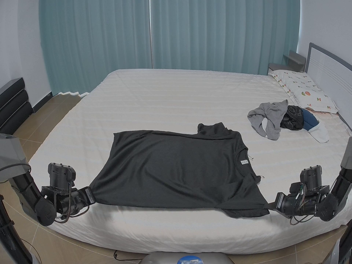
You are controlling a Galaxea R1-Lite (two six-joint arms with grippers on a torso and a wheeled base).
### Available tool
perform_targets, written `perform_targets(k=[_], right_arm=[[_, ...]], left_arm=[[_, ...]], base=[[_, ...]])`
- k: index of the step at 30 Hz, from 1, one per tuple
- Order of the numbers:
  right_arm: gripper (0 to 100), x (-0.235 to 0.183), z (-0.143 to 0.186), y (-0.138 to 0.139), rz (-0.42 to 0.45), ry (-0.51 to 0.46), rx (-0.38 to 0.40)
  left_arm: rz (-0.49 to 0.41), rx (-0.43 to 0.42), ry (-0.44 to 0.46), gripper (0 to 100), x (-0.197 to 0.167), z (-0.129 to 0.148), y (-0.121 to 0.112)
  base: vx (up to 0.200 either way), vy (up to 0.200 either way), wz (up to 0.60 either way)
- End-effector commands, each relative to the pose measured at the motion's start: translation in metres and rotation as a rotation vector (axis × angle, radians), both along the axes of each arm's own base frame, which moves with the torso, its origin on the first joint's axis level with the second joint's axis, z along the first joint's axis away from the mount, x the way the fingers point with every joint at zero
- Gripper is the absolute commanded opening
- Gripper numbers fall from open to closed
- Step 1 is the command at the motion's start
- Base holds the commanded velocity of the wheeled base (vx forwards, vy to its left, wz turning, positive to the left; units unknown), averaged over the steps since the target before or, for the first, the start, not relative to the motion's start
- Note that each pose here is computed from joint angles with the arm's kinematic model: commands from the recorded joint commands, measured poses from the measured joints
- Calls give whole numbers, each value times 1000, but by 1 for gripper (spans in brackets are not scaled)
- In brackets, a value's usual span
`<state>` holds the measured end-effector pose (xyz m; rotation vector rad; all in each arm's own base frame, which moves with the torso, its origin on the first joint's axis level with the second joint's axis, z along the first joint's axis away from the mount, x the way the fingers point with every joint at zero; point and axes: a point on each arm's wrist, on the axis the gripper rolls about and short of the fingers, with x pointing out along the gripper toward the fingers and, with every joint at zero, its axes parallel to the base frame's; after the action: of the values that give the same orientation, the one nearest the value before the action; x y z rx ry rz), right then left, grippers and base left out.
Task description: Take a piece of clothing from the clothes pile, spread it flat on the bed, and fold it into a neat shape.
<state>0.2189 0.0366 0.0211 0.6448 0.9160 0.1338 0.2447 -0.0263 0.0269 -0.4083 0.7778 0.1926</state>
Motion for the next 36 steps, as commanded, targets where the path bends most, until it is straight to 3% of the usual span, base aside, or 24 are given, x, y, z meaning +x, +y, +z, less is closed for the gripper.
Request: perform_targets(k=[1,11,21,22,23,24,36], right_arm=[[0,-41,7,-5,48,7,-39],[0,-71,-3,-2,139,190,-96],[0,-75,-10,6,203,249,-119],[100,-75,-11,6,204,254,-118],[100,-74,-11,7,205,253,-119],[100,-73,-11,7,204,249,-118],[100,-28,19,11,136,10,-66]], left_arm=[[-31,45,45,0,-12,9,4],[-70,77,120,0,-20,1,3],[-100,89,173,0,-24,-7,-2],[-105,89,177,0,-25,-7,-3],[-108,90,177,0,-25,-8,-3],[-112,89,179,100,-26,-8,-4],[-103,73,114,100,-20,3,-5]], base=[[0,0,0],[0,0,0],[0,0,0],[0,0,0],[0,0,0],[0,0,0],[0,0,0]])
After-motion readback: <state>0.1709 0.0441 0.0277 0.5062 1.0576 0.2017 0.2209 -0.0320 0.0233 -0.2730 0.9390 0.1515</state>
